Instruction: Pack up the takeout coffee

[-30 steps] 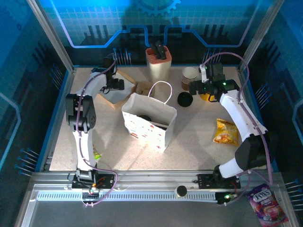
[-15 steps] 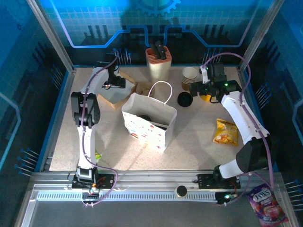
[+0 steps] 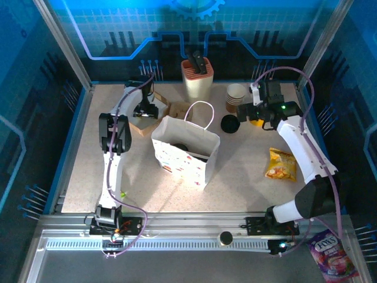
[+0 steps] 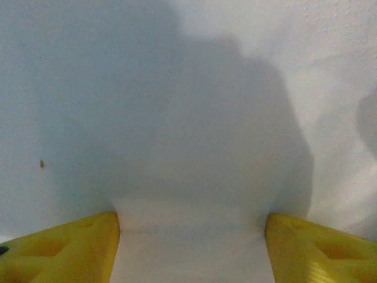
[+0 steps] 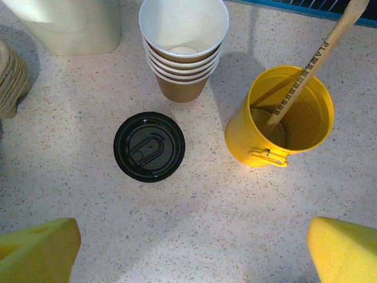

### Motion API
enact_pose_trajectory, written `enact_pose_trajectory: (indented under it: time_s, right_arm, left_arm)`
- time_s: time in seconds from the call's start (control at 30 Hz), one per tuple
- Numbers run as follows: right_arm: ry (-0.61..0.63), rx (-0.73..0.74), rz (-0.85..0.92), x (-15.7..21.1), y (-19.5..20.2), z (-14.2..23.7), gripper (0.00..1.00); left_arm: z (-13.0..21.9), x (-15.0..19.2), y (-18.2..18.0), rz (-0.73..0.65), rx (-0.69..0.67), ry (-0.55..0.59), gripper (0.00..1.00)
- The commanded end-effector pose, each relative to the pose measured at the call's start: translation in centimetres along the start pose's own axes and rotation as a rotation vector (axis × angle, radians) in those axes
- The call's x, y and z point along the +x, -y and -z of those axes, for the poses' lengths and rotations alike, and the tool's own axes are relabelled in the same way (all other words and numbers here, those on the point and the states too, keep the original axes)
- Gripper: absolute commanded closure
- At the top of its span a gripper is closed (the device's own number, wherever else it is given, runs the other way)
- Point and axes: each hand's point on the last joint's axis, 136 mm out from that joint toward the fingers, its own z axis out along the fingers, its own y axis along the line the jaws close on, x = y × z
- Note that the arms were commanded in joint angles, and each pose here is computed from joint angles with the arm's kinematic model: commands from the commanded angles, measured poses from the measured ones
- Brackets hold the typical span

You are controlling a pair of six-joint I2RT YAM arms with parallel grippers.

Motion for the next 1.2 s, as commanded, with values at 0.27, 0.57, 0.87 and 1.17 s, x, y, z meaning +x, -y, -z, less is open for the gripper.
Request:
enact_pose_trajectory:
  time_s: [0.27, 0.57, 0.87, 1.17]
  right_arm:
    - [-0.027, -0.014, -0.005, 1.1, -0.1, 0.5, 0.01]
    - [-0.041, -0.022, 0.000, 1.5, -0.4, 0.3, 0.01]
    - [-0.051, -0.020, 0.011, 1.8, -0.5, 0.2, 0.01]
    - [-0.055, -0.024, 0.017, 1.6, -0.7, 0.1, 0.01]
  left_arm:
    - [-1.0, 1.3, 0.3, -0.013, 0.026, -0.070, 0.55]
    - [-0.6, 1.1, 0.4, 0.007, 0.073, -0.072, 0.75]
    - [0.5, 0.0, 0.2, 0.024, 0.091, -0.044, 0.76]
    - [0.2, 0.1, 0.0, 0.033, 0.101, -0.053, 0.79]
